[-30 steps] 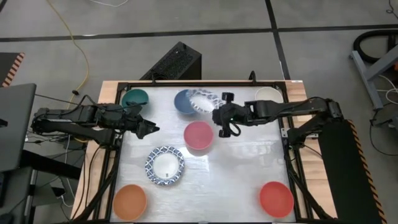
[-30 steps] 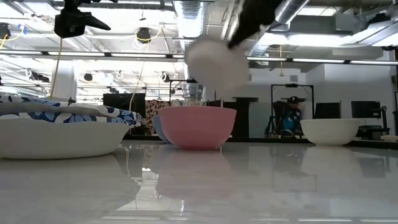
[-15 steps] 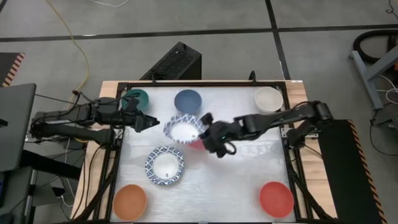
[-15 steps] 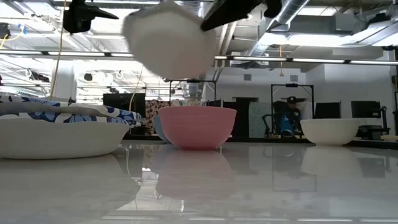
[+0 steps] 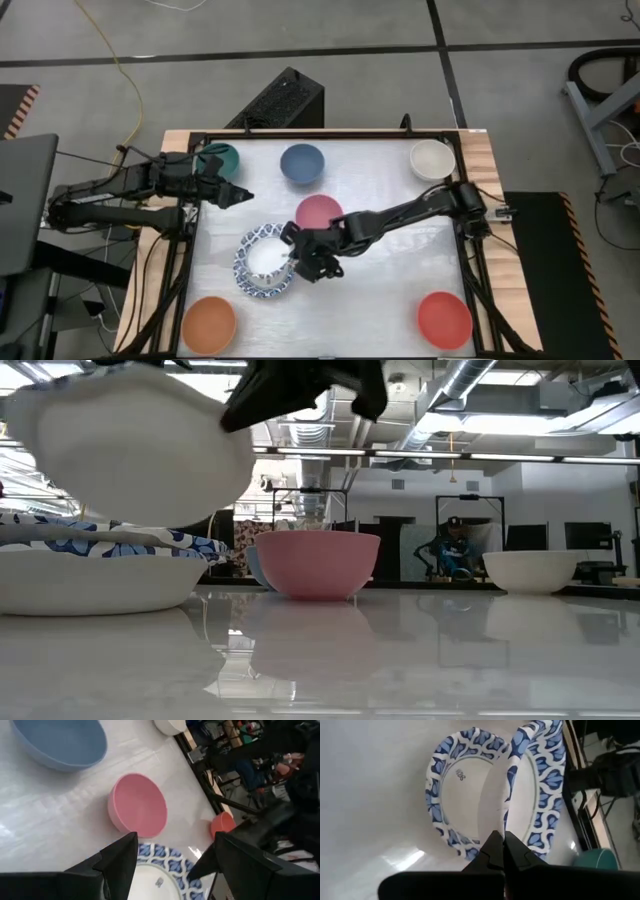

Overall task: Nest bowls inside each other
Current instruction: Stack the patterned white paper bowl on top of the patterned white paper bowl

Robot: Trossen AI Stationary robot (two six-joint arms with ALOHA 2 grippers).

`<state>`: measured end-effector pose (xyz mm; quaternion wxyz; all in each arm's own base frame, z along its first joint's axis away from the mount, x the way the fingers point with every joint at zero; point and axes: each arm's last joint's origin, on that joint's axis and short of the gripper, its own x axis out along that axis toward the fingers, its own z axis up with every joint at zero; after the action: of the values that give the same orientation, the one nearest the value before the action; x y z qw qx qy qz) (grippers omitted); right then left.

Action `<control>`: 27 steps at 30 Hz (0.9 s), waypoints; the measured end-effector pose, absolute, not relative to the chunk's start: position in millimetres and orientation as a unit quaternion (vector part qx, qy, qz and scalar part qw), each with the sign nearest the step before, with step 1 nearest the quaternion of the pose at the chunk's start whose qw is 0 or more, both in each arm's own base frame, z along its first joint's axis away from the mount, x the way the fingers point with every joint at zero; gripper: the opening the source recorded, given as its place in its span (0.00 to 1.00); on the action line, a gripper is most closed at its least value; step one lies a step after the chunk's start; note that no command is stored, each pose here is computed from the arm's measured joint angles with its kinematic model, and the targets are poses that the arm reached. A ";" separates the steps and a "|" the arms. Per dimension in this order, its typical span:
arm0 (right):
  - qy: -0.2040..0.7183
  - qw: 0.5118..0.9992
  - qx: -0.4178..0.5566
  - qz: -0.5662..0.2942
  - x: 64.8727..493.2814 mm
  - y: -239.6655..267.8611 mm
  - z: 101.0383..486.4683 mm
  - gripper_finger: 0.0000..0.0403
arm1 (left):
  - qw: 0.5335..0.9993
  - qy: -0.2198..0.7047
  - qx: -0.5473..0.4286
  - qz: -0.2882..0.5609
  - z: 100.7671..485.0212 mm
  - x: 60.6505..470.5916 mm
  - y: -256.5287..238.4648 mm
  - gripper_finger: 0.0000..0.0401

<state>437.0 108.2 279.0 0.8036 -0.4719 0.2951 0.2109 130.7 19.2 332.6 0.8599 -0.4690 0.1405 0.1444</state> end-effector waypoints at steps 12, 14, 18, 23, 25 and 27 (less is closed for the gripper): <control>0.290 0.803 -0.472 0.221 442.8 114.5 265.4 0.01 | 0.863 0.151 -0.458 0.151 330.5 129.9 20.1 0.63; 0.290 0.803 -0.470 0.222 442.8 114.4 264.7 0.02 | 0.863 0.151 -0.457 0.151 330.4 130.3 20.2 0.63; 0.293 0.816 -0.451 0.213 444.0 111.4 265.2 0.06 | 0.864 0.151 -0.457 0.151 330.4 130.3 20.2 0.63; 0.298 0.825 -0.432 0.209 445.4 105.1 265.0 0.14 | 0.864 0.151 -0.457 0.151 330.4 130.3 20.2 0.63; 0.294 0.827 -0.424 0.224 445.8 103.0 264.8 0.18 | 0.864 0.152 -0.456 0.151 330.4 130.3 20.2 0.63; 0.289 0.829 -0.417 0.232 446.6 100.7 264.9 0.23 | 0.866 0.152 -0.452 0.150 330.4 130.4 20.2 0.63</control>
<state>446.6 100.7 264.9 0.8295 -0.4174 0.2894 0.2324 130.4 20.2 330.4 0.8658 -0.4525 0.1523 0.1501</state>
